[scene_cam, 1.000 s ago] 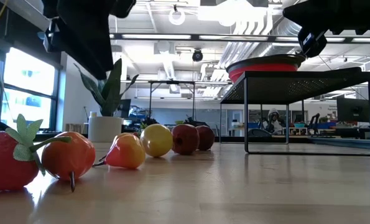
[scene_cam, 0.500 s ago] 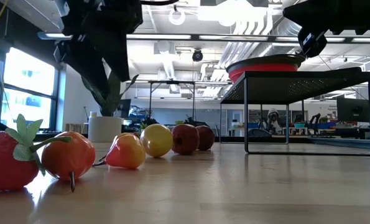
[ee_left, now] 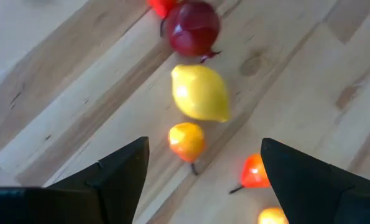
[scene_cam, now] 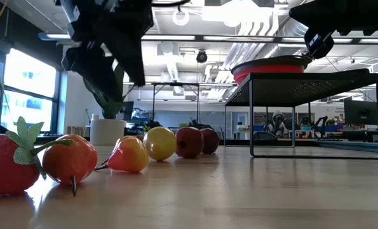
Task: Pick & Place Fruit
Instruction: Put the pear into the strainer bowl on the shelf
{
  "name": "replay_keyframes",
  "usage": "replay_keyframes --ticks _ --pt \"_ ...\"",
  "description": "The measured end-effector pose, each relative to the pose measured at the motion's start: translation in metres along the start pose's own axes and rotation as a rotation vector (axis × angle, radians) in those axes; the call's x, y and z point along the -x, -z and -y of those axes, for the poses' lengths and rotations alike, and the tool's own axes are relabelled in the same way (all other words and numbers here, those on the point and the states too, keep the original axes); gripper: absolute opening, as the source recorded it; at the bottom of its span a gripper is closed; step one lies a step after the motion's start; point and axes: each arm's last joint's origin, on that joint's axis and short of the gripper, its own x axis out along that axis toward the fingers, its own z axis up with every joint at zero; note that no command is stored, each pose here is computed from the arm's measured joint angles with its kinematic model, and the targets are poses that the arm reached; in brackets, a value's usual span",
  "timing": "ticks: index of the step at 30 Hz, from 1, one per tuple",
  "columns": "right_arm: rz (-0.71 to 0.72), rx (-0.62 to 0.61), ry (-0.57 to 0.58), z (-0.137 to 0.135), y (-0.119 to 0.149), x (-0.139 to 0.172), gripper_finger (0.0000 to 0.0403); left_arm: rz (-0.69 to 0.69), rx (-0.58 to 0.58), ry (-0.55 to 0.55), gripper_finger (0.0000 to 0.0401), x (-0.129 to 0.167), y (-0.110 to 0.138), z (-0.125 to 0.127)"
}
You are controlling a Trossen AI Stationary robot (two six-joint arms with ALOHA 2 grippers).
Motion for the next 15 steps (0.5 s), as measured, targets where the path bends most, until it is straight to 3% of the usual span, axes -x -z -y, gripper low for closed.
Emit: replay_keyframes --ticks 9,15 --pt "-0.015 0.004 0.007 0.000 0.001 0.000 0.0005 -0.127 -0.009 -0.008 0.0303 -0.033 0.014 0.005" --pt "-0.022 0.005 0.009 0.001 0.002 0.000 0.0005 -0.120 -0.013 -0.024 0.0303 -0.040 0.015 0.006"
